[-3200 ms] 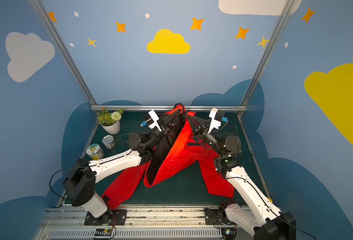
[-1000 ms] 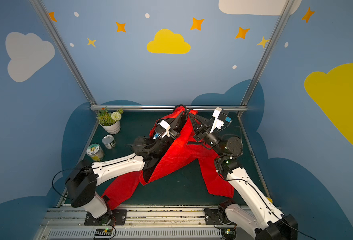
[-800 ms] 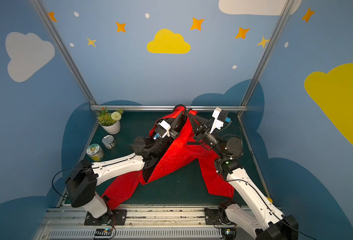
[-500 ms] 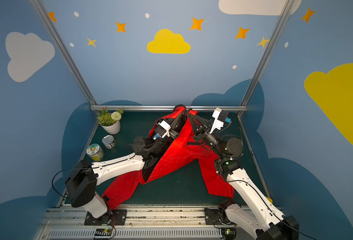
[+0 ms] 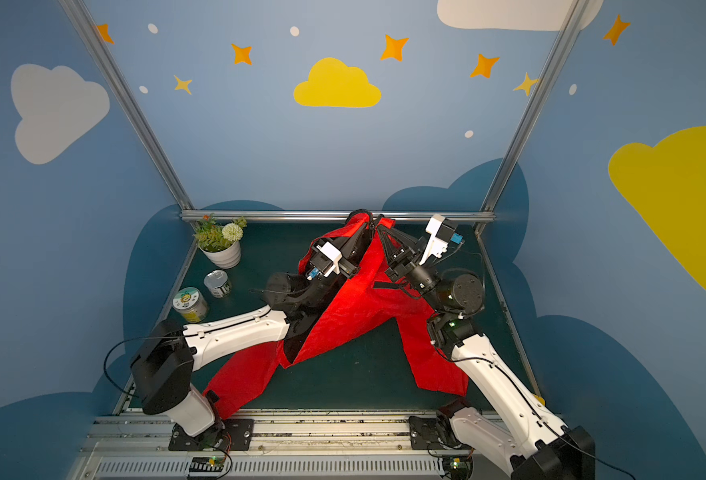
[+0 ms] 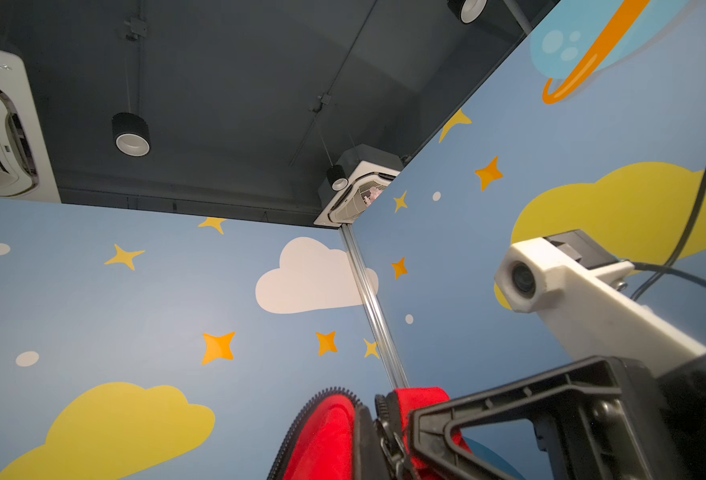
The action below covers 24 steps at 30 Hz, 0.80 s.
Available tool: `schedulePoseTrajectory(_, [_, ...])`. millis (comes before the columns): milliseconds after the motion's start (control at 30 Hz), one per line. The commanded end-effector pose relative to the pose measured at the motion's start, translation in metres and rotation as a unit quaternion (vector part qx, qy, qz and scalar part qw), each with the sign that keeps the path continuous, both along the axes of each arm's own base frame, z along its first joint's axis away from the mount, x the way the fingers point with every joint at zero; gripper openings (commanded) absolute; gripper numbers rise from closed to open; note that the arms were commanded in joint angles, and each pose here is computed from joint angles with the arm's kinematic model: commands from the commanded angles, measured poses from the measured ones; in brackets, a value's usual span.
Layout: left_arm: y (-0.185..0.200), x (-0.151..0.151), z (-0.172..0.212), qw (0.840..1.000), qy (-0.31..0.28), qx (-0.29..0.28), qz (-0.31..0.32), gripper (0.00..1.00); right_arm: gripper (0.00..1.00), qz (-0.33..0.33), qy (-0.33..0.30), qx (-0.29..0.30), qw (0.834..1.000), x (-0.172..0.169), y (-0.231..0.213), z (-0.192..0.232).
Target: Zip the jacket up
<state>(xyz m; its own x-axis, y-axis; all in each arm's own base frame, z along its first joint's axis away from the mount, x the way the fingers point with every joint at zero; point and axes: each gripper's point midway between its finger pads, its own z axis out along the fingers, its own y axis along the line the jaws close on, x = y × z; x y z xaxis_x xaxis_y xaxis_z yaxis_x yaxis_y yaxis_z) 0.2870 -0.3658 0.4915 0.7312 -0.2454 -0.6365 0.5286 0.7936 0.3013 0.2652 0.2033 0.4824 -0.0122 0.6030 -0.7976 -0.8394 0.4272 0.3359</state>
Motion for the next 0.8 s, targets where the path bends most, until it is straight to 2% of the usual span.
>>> schedulePoseTrajectory(0, [0.006, -0.004, 0.006, 1.000, -0.017, -0.012, 0.007, 0.03, 0.00, -0.023, -0.078, 0.072, 0.994, -0.022, -0.027, 0.057])
schedulePoseTrajectory(300, [0.002, 0.002, -0.009, 1.000, -0.003, -0.001, 0.012, 0.03, 0.00, -0.023, -0.084, 0.111, 0.990, -0.014, -0.035, 0.070])
schedulePoseTrajectory(767, [0.015, 0.021, -0.022, 0.999, 0.014, 0.005, 0.029, 0.03, 0.00, -0.030, -0.087, 0.112, 0.989, -0.019, -0.046, 0.081])
